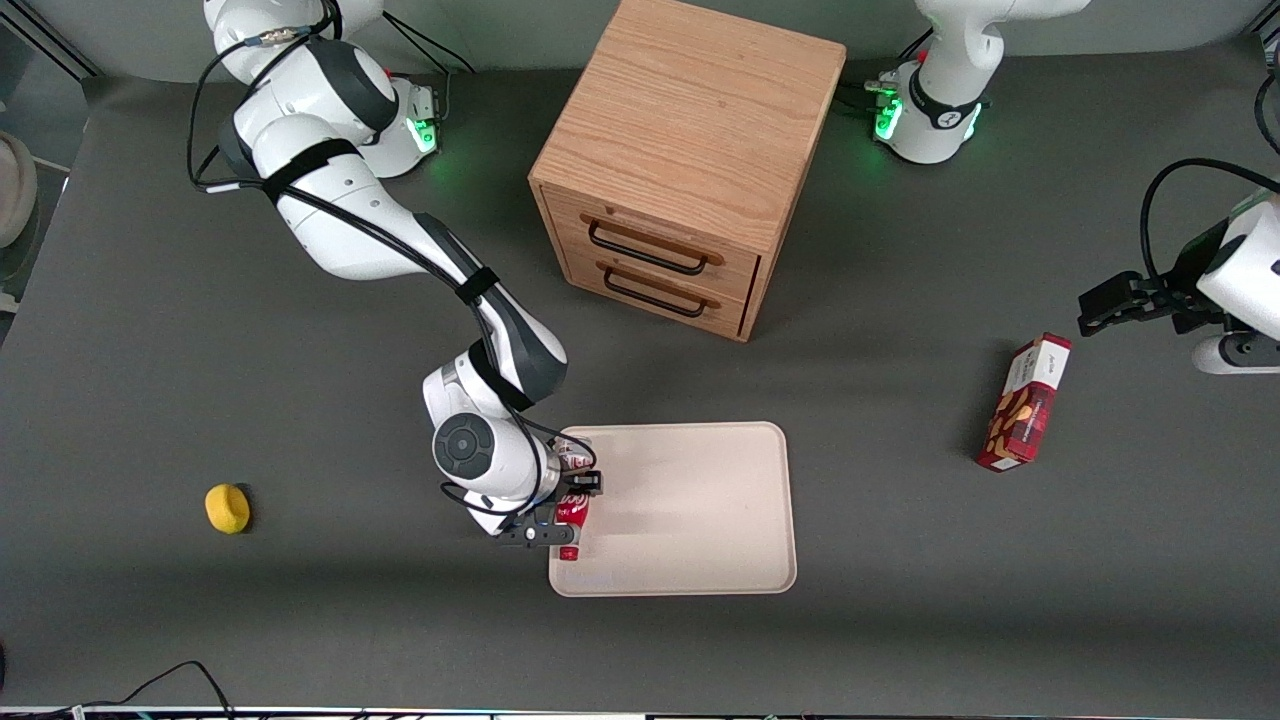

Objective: Place coke bottle on tray
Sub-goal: 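Lower the bottle onto the tray and open the right gripper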

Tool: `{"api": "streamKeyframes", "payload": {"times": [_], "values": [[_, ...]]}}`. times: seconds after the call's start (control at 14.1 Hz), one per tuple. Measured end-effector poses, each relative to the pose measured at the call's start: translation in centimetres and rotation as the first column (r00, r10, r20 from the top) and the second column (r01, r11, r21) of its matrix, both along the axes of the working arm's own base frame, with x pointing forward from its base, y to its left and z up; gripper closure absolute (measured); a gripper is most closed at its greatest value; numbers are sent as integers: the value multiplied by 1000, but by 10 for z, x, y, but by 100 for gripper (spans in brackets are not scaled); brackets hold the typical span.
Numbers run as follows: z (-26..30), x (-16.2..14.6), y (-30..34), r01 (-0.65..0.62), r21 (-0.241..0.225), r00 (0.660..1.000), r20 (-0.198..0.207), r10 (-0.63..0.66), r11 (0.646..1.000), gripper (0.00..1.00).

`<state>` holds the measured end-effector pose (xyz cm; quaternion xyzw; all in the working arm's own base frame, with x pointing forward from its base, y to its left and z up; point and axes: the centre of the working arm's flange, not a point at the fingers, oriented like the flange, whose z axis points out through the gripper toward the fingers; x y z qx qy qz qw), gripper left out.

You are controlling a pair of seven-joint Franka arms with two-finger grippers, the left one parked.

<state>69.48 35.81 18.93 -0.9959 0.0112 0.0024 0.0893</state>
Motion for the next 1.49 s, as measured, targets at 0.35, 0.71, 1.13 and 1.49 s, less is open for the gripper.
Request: {"api": "streamKeyframes", "payload": {"times": [0.35,0.71,1.13,1.49], "values": [[-5,-1,3,-11,-6,1000,14,11,1000,19],[-5,-1,4,-19,-13,1000,24,19,1000,0],[-9,-2,4,-24,-22,999,23,25,999,0],[-5,1,3,-21,-18,999,32,21,1000,0]]}}
